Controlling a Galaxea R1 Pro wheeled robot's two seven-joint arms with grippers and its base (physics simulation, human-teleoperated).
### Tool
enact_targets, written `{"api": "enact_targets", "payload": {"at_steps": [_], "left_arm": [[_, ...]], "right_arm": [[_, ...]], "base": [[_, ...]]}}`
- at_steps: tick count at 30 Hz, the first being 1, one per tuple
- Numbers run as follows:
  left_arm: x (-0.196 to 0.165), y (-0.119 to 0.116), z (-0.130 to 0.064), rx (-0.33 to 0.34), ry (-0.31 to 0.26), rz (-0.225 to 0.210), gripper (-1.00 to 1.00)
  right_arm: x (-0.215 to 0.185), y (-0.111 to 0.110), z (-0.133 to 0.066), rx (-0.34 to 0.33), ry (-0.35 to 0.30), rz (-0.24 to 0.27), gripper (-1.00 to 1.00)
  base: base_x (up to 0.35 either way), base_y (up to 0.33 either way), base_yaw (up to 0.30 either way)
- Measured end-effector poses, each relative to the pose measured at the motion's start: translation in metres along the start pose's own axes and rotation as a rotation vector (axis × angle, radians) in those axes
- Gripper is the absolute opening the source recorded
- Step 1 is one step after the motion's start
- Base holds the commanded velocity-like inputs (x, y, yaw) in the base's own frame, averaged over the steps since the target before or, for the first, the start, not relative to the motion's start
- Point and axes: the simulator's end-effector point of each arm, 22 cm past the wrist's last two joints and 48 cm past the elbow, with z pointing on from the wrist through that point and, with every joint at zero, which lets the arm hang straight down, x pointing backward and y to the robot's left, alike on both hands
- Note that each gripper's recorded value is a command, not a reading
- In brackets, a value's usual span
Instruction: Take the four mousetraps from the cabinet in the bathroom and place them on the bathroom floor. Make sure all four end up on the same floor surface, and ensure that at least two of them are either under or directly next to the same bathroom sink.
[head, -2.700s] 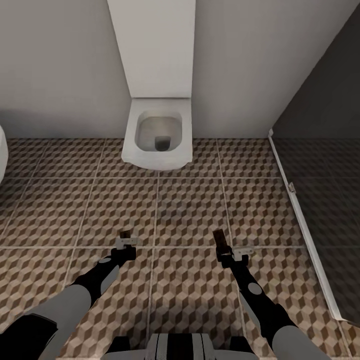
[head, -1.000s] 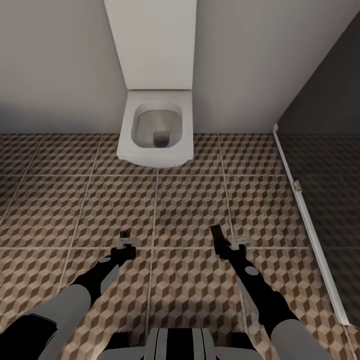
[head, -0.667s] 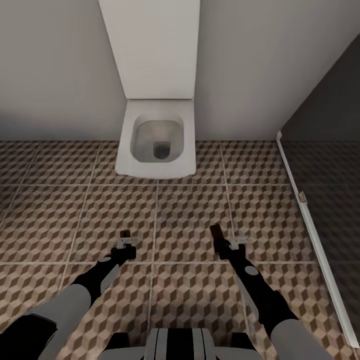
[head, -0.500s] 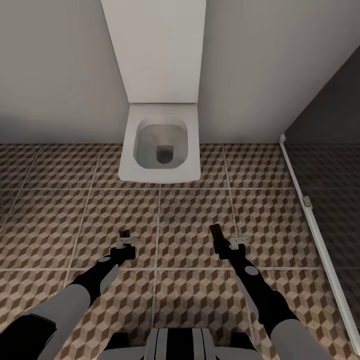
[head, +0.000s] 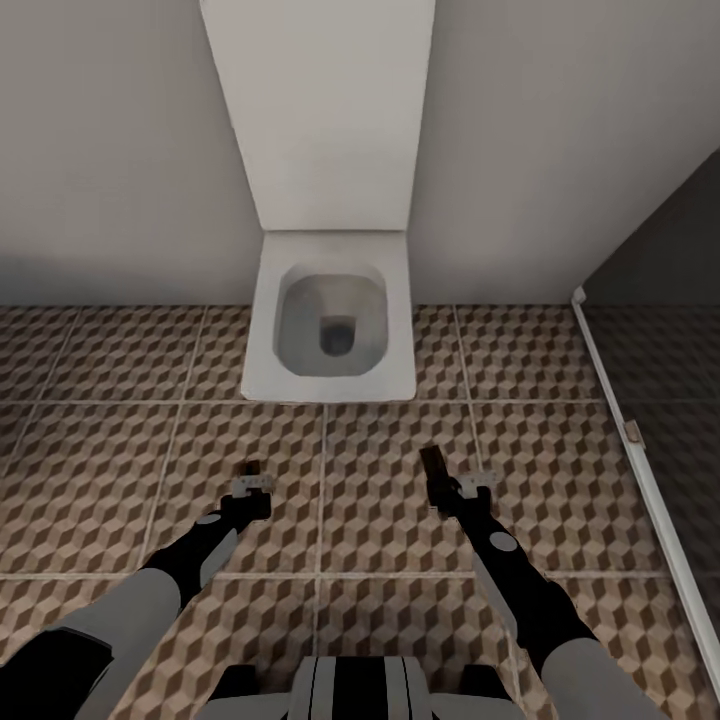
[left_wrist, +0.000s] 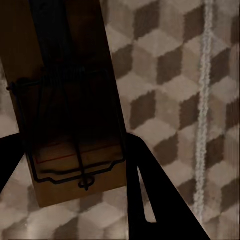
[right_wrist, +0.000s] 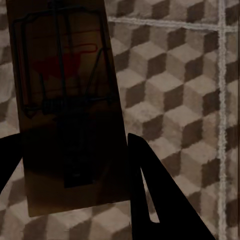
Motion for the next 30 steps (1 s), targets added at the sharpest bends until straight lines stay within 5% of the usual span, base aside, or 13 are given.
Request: {"api": "enact_targets", "payload": {"at_steps": [11, 17, 30], "left_arm": [[0.005, 0.000, 0.000, 0.000, 0.010, 0.005, -1.00], [0.007, -0.002, 0.000, 0.002, 0.015, 0.014, -1.00], [0.014, -0.003, 0.011, 0.005, 0.015, 0.015, -1.00]], "right_arm": [[0.013, 0.032, 0.000, -0.051, 0.030, 0.028, -1.00], [0.016, 0.072, -0.004, -0.191, 0.038, 0.039, -1.00], [0.037, 0.076, 0.004, -0.203, 0.040, 0.037, -1.00]], "base": [[0.104, -0.069, 0.000], [0.002, -0.001, 0.000], [0.000, 0.000, 0.000]]}}
